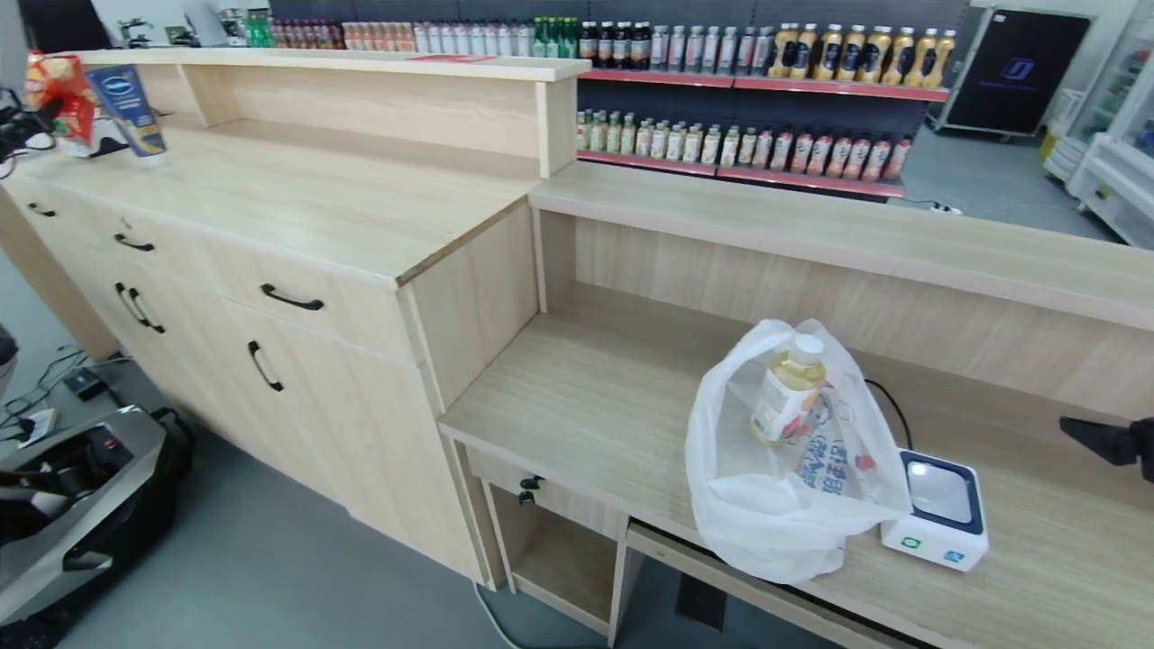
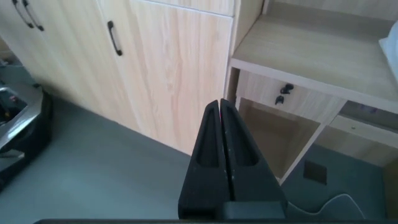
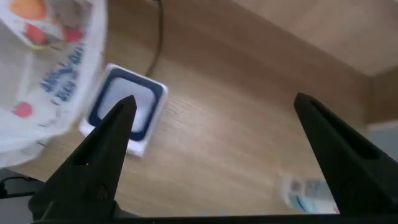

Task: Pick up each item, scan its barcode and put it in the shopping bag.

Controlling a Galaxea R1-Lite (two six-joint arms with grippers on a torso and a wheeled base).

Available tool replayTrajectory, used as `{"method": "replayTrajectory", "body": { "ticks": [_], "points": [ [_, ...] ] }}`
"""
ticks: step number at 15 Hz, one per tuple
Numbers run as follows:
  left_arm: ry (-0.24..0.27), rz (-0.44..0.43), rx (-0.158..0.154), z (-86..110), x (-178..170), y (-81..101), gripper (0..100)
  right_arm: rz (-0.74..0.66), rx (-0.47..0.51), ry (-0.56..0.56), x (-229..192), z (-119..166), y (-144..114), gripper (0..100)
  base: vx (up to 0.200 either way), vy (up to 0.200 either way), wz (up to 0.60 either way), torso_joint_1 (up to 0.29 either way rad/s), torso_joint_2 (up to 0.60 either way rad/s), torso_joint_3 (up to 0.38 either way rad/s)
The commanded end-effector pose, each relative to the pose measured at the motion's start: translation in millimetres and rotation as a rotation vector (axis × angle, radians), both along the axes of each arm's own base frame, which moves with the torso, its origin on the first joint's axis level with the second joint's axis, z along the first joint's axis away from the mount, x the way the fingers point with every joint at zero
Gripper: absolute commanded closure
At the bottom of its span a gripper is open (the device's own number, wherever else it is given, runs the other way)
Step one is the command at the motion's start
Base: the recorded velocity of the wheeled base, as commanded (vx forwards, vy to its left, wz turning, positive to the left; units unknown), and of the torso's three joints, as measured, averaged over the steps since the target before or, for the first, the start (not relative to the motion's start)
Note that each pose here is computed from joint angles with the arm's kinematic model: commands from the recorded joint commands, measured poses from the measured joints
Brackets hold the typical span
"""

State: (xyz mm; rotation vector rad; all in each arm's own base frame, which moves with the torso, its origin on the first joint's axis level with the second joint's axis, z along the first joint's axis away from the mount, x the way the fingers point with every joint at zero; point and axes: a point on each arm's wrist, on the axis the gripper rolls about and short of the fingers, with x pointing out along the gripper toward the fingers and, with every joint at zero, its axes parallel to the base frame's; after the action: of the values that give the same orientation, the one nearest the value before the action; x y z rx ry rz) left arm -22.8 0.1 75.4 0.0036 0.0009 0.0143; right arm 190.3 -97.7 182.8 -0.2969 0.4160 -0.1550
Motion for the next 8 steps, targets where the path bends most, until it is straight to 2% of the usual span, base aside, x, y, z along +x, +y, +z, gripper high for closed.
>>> {"method": "replayTrajectory", "body": {
  "ticks": [1, 3, 5, 7, 8],
  "points": [
    [-0.001, 0.001, -0.001, 0.0, 0, 0.0, 100, -0.110, -0.012, -0.003, -23, 7, -10, 0, 0.000, 0.000, -0.60, 0.002, 0.00, -0.007],
    [-0.001, 0.001, -0.001, 0.0, 0, 0.0, 100, -0.262, -0.001, 0.049, -39, 3, -26, 0, 0.000, 0.000, -0.60, -0.002, 0.00, 0.005],
    [-0.001, 0.001, 0.001, 0.0, 0, 0.0, 100, -0.326, 0.016, 0.083, -41, -5, -38, 0, 0.000, 0.000, -0.60, 0.002, 0.00, 0.005],
    [-0.001, 0.001, 0.001, 0.0, 0, 0.0, 100, -0.356, 0.066, 0.098, -39, -18, -61, 0, 0.000, 0.000, 0.00, 0.000, 0.00, 0.000],
    [-0.001, 0.001, -0.001, 0.0, 0, 0.0, 100, -0.307, 0.105, 0.078, -37, -26, -72, 0, 0.000, 0.000, 0.00, 0.000, 0.00, 0.000]
  ]
}}
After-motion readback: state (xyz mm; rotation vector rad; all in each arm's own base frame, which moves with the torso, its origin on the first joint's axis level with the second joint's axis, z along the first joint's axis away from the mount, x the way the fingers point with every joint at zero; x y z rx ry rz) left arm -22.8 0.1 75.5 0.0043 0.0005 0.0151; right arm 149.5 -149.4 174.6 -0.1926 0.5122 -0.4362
